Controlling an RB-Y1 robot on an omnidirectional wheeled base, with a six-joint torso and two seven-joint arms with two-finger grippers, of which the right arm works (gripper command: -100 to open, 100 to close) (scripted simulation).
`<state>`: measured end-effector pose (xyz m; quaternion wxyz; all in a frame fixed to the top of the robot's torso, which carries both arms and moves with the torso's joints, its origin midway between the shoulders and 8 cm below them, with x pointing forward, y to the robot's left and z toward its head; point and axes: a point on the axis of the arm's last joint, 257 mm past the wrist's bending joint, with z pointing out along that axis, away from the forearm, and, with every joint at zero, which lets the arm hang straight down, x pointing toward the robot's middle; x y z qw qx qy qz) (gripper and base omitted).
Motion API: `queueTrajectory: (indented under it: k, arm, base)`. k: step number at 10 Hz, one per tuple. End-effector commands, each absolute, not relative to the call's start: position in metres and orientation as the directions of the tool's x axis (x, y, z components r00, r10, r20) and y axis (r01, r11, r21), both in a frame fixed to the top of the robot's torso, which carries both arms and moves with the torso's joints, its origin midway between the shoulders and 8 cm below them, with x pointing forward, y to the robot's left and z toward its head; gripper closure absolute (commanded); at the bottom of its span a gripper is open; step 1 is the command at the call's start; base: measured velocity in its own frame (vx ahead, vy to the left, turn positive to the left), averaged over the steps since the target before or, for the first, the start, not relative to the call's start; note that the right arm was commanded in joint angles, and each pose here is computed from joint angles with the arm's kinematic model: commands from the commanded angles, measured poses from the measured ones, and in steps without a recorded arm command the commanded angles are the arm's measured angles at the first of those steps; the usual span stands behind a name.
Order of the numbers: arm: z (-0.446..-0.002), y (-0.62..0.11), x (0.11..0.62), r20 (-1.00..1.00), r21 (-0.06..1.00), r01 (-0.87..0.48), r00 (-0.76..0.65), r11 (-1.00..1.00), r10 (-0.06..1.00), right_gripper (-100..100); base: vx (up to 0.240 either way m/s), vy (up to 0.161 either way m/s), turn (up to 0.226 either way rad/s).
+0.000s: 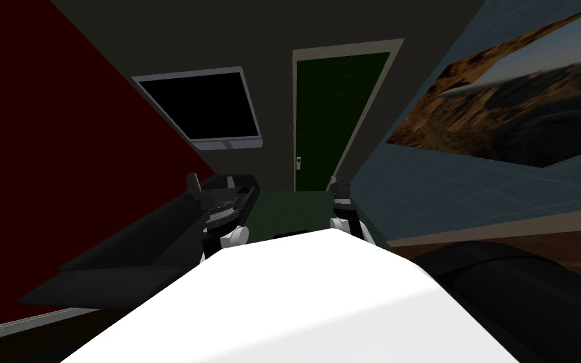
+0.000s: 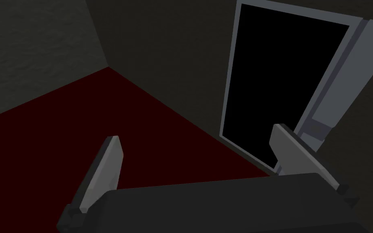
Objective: Pull the door open
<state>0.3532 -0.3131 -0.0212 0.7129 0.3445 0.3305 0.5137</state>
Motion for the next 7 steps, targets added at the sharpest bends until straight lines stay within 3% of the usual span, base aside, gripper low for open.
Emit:
queueTrajectory:
  k: [1,7]
  arm:
    - [-0.028,-0.311,0.359,-0.072,0.842,-0.511,0.212,0.173,0.975,-100]
    - [-0.053,-0.303,0.377,0.104,0.861,-0.505,0.075,-0.052,0.992,-100]
  base:
    - [0.086,0.010,-0.017]
    - [0.156,0.009,-0.020]
